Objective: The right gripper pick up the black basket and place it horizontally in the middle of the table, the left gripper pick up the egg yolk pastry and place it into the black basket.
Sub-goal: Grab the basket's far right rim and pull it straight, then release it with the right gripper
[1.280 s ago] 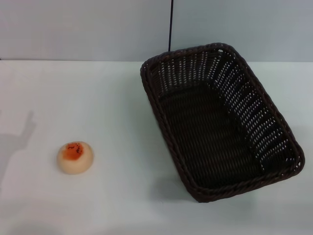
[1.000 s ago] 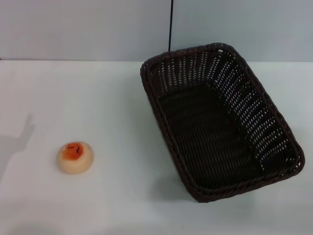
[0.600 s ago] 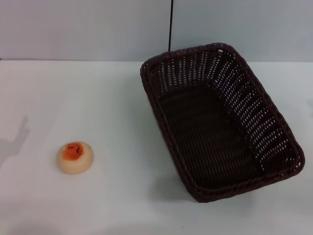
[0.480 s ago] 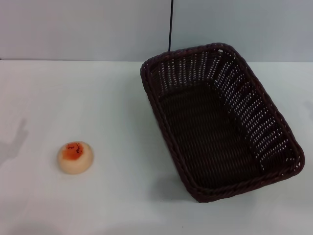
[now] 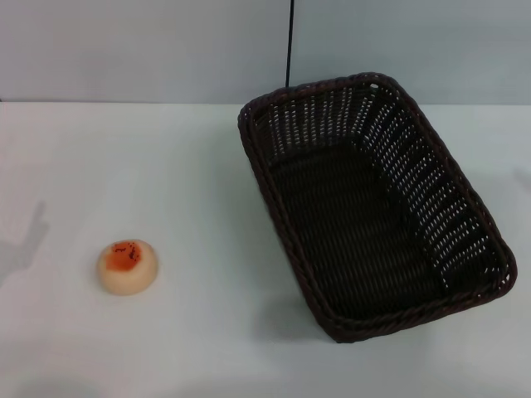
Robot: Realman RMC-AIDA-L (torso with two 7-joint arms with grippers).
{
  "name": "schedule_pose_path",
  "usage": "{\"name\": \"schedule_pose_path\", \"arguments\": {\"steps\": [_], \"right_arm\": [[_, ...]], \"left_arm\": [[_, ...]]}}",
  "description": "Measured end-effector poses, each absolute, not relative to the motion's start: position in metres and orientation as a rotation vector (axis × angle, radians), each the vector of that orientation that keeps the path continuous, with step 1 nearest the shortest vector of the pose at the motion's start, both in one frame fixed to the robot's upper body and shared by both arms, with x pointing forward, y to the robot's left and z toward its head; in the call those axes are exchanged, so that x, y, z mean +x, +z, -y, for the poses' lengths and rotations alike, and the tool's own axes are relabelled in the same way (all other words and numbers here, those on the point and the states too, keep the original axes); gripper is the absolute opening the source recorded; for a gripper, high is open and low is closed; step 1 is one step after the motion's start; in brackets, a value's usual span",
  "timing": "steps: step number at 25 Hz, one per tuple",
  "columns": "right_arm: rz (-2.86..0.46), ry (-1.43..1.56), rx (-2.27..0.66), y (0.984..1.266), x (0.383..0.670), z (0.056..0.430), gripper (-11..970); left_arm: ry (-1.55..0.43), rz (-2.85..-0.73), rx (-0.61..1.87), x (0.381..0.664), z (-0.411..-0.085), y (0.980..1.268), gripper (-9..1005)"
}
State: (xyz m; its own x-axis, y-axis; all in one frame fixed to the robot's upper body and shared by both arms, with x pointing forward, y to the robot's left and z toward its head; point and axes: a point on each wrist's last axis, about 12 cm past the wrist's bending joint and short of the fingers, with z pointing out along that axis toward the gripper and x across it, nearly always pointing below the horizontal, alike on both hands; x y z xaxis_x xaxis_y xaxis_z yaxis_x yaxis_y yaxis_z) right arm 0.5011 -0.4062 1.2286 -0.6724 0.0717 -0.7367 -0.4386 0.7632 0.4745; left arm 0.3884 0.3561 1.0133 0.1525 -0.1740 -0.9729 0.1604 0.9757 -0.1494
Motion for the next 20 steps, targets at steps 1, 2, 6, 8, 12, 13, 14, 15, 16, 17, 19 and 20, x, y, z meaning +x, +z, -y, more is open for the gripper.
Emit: {"name": "schedule_pose_path", "arguments": {"steps": [1,2,6,8,12,13,14,15,16,17,19,20], "right_arm": [[-2.17,0.831,-0.273,1.229,0.501,0.406,743],[-2.23,0.823,-0.279,1.238,0.507,0.404,742],[-2.471,0.774,-0.302,1.255,0.538,0.386,738],[-2.595,0.724,-0.307,1.254,0.552,0.374,736],[-2.724,0.655,-0.374,1.238,0.576,0.344,731],[-2.734,0.652,-0.383,1.234,0.579,0.339,730],[-2.73,0.651,-0.385,1.23,0.583,0.334,729],[-2.718,0.668,-0.381,1.22,0.589,0.325,728],[-2.718,0.668,-0.381,1.22,0.589,0.325,727],[-2.711,0.679,-0.379,1.216,0.592,0.322,726],[-2.702,0.699,-0.376,1.206,0.595,0.314,724],[-2.695,0.71,-0.369,1.198,0.598,0.309,723]], "left_arm": [[-0.24,-1.398,-0.012,0.388,-0.356,1.013,832],[-0.24,-1.398,-0.012,0.388,-0.356,1.013,832],[-0.24,-1.406,-0.011,0.387,-0.356,1.012,832],[-0.244,-1.407,-0.011,0.387,-0.356,1.012,832],[-0.246,-1.41,-0.019,0.384,-0.354,1.011,832],[-0.246,-1.41,-0.019,0.384,-0.354,1.011,832],[-0.245,-1.412,-0.024,0.382,-0.354,1.01,832],[-0.242,-1.415,-0.026,0.381,-0.355,1.01,832],[-0.242,-1.415,-0.026,0.381,-0.355,1.01,832],[-0.241,-1.417,-0.027,0.38,-0.355,1.009,832],[-0.239,-1.419,-0.031,0.378,-0.355,1.009,832],[-0.239,-1.42,-0.031,0.378,-0.355,1.009,832]]}}
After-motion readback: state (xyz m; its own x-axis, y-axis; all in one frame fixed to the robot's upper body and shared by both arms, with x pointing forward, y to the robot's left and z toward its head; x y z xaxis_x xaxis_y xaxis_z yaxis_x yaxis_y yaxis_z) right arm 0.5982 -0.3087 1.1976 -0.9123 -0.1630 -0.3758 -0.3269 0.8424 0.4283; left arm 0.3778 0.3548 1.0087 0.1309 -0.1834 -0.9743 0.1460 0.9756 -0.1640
